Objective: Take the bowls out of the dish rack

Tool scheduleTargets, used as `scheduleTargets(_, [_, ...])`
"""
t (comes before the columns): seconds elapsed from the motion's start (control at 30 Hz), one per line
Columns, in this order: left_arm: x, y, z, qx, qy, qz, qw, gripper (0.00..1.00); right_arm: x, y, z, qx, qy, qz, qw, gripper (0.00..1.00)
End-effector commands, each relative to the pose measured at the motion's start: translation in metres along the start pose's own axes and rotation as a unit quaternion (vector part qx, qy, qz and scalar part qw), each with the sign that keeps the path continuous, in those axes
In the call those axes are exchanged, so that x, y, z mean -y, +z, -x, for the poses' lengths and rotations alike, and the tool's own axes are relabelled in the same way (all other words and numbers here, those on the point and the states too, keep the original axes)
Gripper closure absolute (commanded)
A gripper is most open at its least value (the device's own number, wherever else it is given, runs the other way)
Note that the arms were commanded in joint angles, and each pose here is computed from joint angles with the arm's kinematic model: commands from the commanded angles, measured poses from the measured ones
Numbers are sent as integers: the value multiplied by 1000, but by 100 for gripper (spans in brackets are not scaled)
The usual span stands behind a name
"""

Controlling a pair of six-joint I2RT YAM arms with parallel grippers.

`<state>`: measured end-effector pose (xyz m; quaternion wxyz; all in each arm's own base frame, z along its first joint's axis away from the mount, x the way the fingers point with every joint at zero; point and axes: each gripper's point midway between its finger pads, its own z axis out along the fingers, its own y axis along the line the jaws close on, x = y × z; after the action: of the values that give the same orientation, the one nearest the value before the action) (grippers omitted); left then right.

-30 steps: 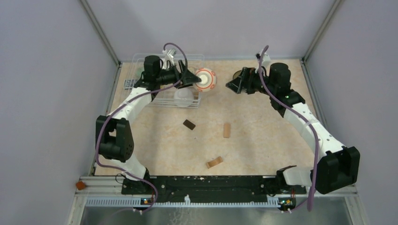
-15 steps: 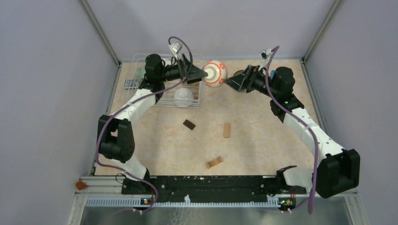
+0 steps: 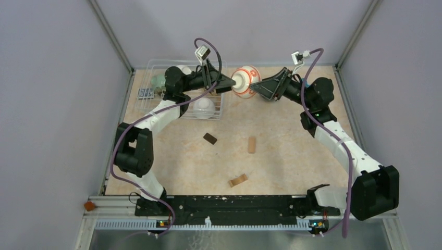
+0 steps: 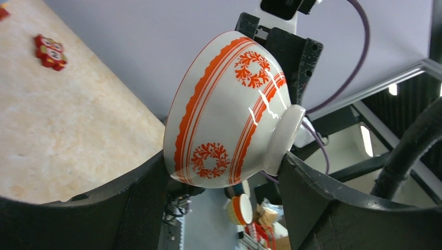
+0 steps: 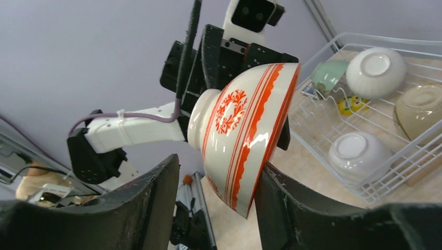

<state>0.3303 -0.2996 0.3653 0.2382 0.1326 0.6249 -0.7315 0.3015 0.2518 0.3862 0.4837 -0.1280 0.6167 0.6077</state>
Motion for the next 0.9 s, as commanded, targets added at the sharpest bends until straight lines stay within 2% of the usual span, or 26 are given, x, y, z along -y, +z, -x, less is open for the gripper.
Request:
scheduleTargets(0.0, [38, 5, -3, -7, 37, -72, 997, 42, -46, -3, 16, 15, -21, 81, 996, 53])
scheduleTargets(0.17, [48, 7, -4, -9, 35, -91, 995, 42, -62, -5, 21, 22, -17, 110, 993, 71])
scheduleTargets(0.33, [54, 8, -5, -7, 34, -92, 995, 40, -71, -7, 25, 30, -10, 128, 991, 100])
scheduleTargets(0.37, [53, 7, -5, -8, 33, -91, 995, 37, -73, -7, 26, 32, -8, 132, 991, 100])
scheduleTargets(0.47, [53, 7, -7, -11, 34, -84, 996, 15, -75, -8, 26, 31, -3, 136, 990, 100])
scheduleTargets(0.57, [49, 6, -8, -11, 39, -65, 997, 4, -72, -8, 24, 26, -1, 128, 991, 100])
scheduleTargets(0.7, [36, -1, -3, 7, 51, -21, 998, 1, -55, -6, 19, 16, -1, 83, 996, 100])
scheduleTargets(0.77, [29, -10, 4, 28, 61, 12, 998, 1, -44, -7, 8, -17, 59, 34, 998, 100])
scheduleTargets(0.87, [19, -27, 14, 57, 83, 71, 992, 1, -33, -17, -12, -71, 157, -46, 984, 100])
